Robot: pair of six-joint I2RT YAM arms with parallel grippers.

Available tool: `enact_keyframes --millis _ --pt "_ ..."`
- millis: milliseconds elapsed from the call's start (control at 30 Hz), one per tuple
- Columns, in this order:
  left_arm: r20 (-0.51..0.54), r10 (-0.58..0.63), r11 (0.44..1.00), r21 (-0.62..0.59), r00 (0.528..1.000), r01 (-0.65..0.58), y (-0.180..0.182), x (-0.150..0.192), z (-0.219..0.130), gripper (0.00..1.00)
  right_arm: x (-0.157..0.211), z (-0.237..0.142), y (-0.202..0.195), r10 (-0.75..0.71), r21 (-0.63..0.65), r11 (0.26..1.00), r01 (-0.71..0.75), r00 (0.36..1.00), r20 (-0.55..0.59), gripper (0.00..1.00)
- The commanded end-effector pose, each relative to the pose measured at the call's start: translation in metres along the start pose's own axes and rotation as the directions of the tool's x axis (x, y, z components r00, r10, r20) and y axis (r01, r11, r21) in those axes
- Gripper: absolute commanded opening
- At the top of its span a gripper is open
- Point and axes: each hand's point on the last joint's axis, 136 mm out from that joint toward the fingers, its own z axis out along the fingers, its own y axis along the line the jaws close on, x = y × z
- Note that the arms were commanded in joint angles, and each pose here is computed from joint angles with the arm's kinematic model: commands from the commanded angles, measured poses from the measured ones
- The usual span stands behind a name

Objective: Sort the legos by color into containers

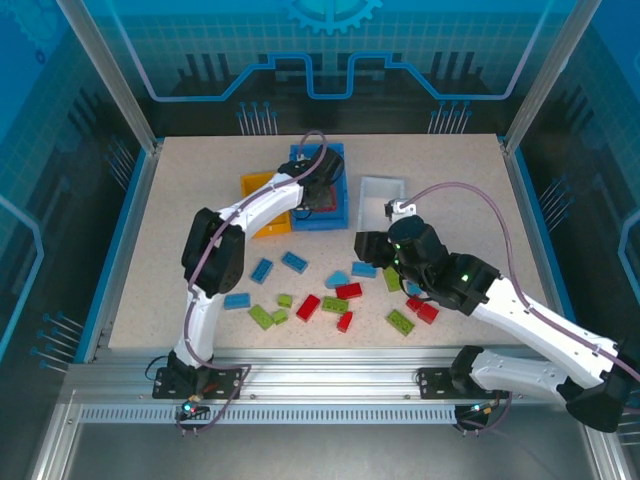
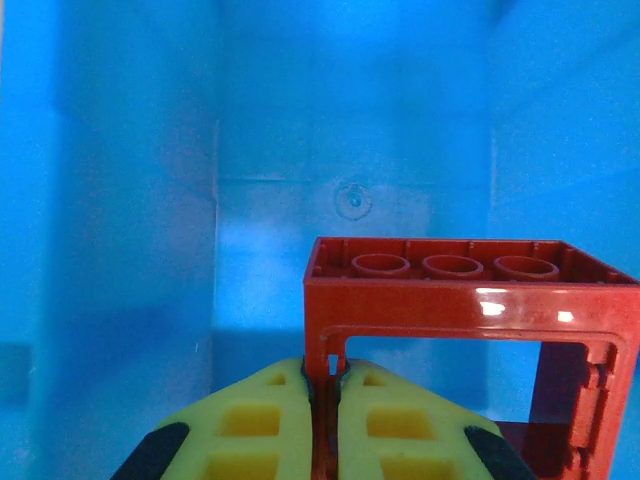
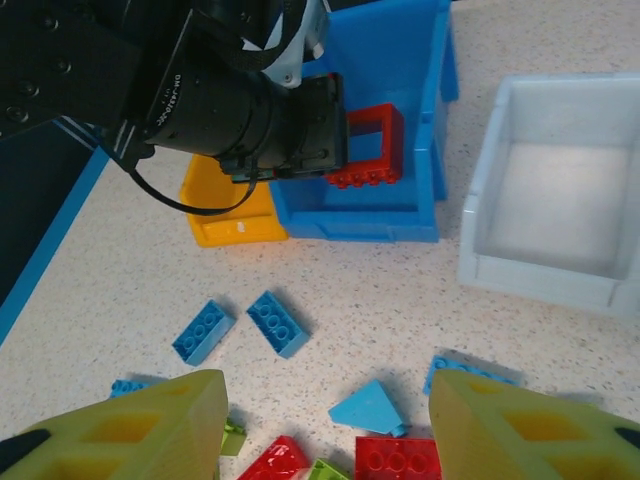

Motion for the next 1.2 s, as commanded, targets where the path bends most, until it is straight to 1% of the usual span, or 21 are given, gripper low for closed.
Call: enact_keyframes --millis 0,100,200,267,367,433,500,600,667,800,833,933,1000,1067,1167 --pt "-0.016 0.049 0.998 -0.040 0.999 -0.050 0.002 0.001 0.004 0.01 0.015 0.004 -0.019 0.024 0.057 0.998 -0.022 0.999 -0.043 0.58" --pt "-0.036 0.055 0.998 -0.037 0.998 -0.057 0.001 0.006 0.011 0.06 0.026 0.008 -0.033 0.046 0.109 0.993 -0.037 0.996 -0.079 0.58" --pt "-0.052 0.058 0.997 -0.040 0.997 -0.060 0.001 0.010 0.013 0.17 0.041 0.015 -0.053 0.091 0.177 0.982 -0.067 0.987 -0.131 0.58" --pt "-0.052 0.058 0.997 -0.037 0.997 -0.060 0.002 0.009 0.011 0.23 0.052 0.020 -0.067 0.143 0.230 0.968 -0.101 0.974 -0.176 0.58" --pt "-0.042 0.055 0.998 -0.020 0.998 -0.055 0.000 0.006 0.002 0.30 0.062 0.027 -0.072 0.195 0.257 0.957 -0.137 0.956 -0.217 0.58" --pt "-0.030 0.049 0.999 -0.006 0.998 -0.049 -0.002 0.002 -0.005 0.34 0.066 0.030 -0.075 0.220 0.281 0.947 -0.153 0.950 -0.222 0.57" --pt "-0.018 0.044 0.999 0.008 0.999 -0.044 -0.004 -0.003 -0.013 0.38 0.068 0.029 -0.084 0.239 0.331 0.930 -0.158 0.946 -0.219 0.57" --pt "0.013 0.037 0.999 0.031 0.999 -0.037 -0.007 -0.011 -0.031 0.43 0.075 0.025 -0.110 0.282 0.441 0.884 -0.155 0.929 -0.239 0.57" --pt "0.042 0.031 0.998 0.060 0.999 -0.034 -0.011 -0.016 -0.051 0.48 0.084 0.027 -0.129 0.288 0.485 0.866 -0.124 0.915 -0.282 0.57" --pt "0.106 0.018 0.986 0.161 0.994 -0.035 -0.027 -0.018 -0.099 0.61 0.105 0.036 -0.146 0.246 0.457 0.889 -0.027 0.870 -0.427 0.58" --pt "0.122 0.014 0.979 0.199 0.992 -0.038 -0.032 -0.014 -0.113 0.63 0.120 0.036 -0.153 0.236 0.457 0.889 0.011 0.846 -0.478 0.58" --pt "0.141 0.004 0.938 0.342 0.990 -0.053 -0.049 0.007 -0.154 0.69 0.138 0.036 -0.164 0.222 0.460 0.885 0.074 0.801 -0.556 0.59" --pt "0.129 0.000 0.891 0.450 0.992 -0.059 -0.061 0.032 -0.180 0.72 0.146 0.036 -0.167 0.221 0.452 0.888 0.086 0.783 -0.582 0.58" --pt "0.095 -0.002 0.827 0.560 0.995 -0.052 -0.072 0.064 -0.201 0.77 0.150 0.035 -0.173 0.226 0.462 0.882 0.095 0.775 -0.590 0.58" --pt "0.072 -0.006 0.743 0.667 0.997 -0.044 -0.078 0.104 -0.230 0.79 0.155 0.032 -0.183 0.239 0.484 0.868 0.112 0.760 -0.604 0.57"
